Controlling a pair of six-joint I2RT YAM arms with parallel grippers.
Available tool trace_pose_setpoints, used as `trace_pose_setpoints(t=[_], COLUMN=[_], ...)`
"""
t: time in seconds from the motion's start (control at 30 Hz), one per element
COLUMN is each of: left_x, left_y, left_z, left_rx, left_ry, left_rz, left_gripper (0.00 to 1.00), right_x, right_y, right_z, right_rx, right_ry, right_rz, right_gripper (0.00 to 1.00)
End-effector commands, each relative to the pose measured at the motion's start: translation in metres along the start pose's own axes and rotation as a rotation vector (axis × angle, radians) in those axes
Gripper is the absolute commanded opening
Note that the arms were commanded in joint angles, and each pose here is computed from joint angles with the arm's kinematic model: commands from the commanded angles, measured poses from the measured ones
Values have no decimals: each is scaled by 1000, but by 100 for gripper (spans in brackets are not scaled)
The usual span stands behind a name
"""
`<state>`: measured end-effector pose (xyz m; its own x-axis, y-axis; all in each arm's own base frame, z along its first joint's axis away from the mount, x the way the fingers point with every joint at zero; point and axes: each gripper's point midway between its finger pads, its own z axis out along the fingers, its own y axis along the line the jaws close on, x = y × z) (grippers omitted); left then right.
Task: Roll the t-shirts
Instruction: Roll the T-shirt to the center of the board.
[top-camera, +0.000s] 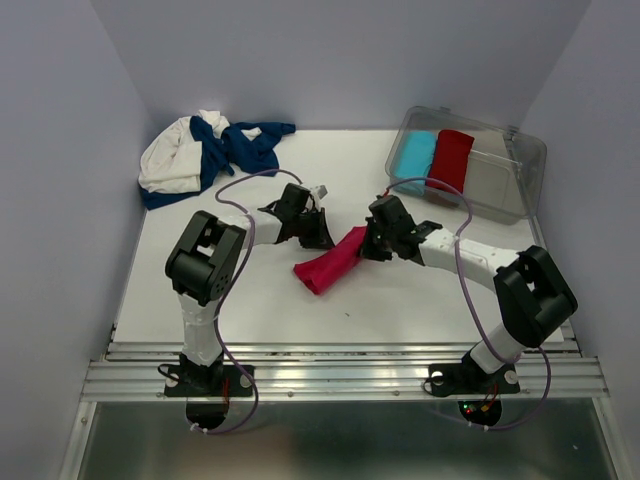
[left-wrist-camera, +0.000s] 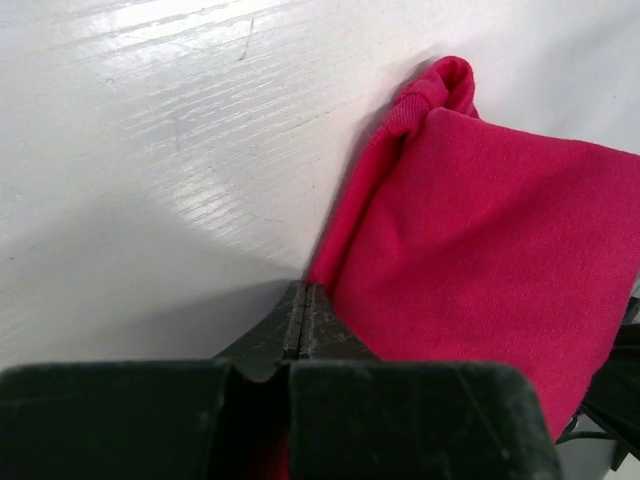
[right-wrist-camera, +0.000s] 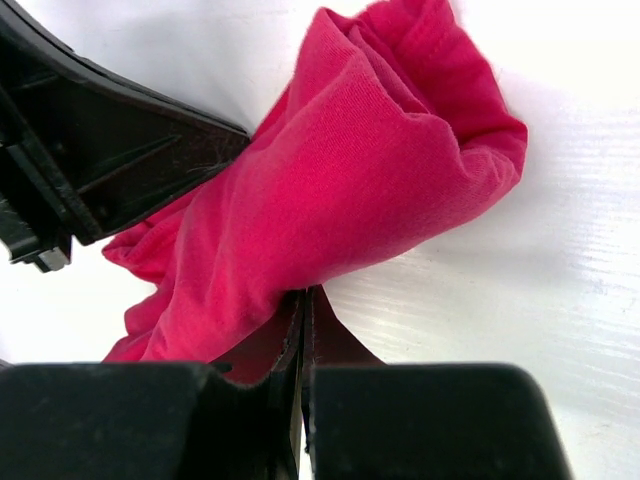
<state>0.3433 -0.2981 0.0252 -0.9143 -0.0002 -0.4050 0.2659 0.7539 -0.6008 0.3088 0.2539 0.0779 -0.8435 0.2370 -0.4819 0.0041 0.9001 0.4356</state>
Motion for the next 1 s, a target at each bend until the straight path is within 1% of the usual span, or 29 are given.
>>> trace_pose_setpoints(t=[0.0, 0.3, 0.47, 0.73, 0.97], left_x=[8, 26, 35, 43, 43], left_y=[-7, -22, -39, -51, -47], left_z=[4, 13, 23, 18, 10], left_rx=[44, 110, 156, 196, 163], left_ry=[10, 52, 82, 99, 90], left_rz=[13, 12, 26, 42, 69], left_gripper=[0, 0, 0, 0, 0], right_x=[-2, -22, -28, -28, -17], right_y=[18, 37, 37, 25, 9], right_z=[2, 3, 8, 15, 30], right_rx=[-63, -102, -85, -28, 27], right_ry=[-29, -75, -87, -99, -71], right_rz=[4, -9, -14, -22, -26], right_gripper=[1, 1, 1, 1, 1])
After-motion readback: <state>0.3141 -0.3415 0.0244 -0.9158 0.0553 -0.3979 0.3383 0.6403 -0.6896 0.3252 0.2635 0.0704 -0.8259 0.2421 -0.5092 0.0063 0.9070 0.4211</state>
